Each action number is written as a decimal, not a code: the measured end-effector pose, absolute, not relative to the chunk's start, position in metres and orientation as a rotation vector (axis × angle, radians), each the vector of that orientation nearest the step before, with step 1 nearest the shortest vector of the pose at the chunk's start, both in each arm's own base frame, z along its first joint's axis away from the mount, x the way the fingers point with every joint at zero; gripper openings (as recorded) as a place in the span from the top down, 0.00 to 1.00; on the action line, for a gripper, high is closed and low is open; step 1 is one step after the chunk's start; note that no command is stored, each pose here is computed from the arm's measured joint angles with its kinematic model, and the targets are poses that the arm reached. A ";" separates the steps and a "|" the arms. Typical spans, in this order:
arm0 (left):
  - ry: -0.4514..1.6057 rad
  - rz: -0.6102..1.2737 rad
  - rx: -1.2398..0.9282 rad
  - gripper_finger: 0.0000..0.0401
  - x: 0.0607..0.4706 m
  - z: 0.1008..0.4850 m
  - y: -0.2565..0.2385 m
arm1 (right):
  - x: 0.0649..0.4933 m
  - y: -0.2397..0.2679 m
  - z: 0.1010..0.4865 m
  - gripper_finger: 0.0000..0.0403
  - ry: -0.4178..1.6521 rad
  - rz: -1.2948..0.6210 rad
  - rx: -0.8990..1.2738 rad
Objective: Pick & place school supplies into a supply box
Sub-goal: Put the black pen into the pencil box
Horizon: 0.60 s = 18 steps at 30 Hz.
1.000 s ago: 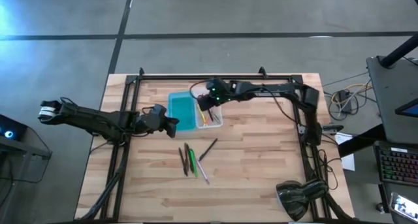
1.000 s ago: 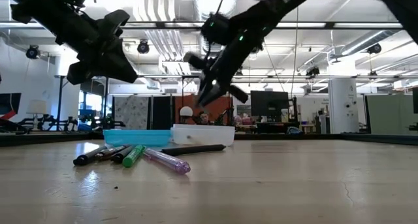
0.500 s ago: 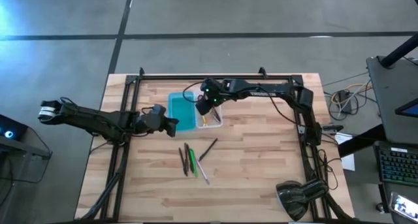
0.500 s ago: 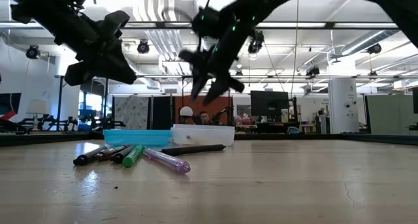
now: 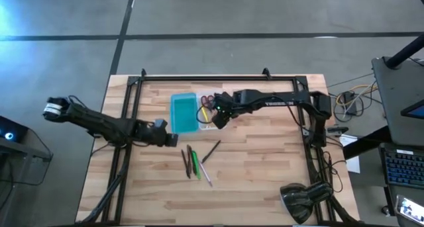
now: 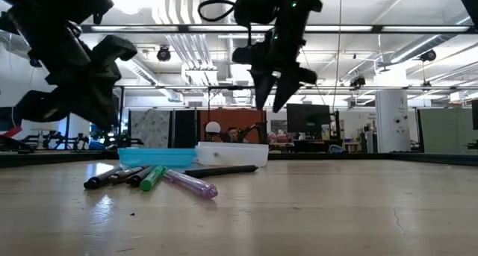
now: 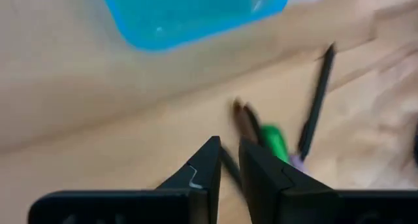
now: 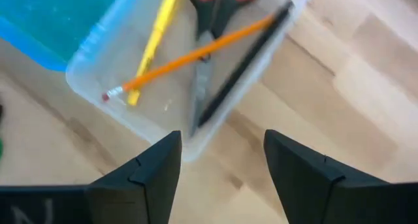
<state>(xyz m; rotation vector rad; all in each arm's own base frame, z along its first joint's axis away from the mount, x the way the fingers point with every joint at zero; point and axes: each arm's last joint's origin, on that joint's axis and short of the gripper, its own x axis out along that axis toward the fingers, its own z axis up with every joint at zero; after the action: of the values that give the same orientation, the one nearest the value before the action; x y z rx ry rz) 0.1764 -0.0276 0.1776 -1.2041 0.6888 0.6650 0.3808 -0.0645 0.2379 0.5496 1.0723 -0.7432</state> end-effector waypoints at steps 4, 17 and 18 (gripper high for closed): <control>0.749 0.690 -1.217 0.87 0.185 0.169 -0.044 | 0.373 -0.057 0.230 0.47 1.119 -0.777 0.568; 0.794 0.839 -1.303 0.68 0.231 0.159 -0.071 | 0.363 -0.051 0.210 0.47 1.218 -0.759 0.483; 0.799 0.850 -1.306 0.68 0.236 0.158 -0.073 | 0.362 -0.051 0.209 0.47 1.224 -0.758 0.472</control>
<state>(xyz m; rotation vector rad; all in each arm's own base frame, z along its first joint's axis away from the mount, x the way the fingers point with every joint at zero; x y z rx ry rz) 0.2357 -0.0726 0.1578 -1.3060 0.7986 0.8496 0.3620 -0.0512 0.2087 0.4721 1.2242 -0.7581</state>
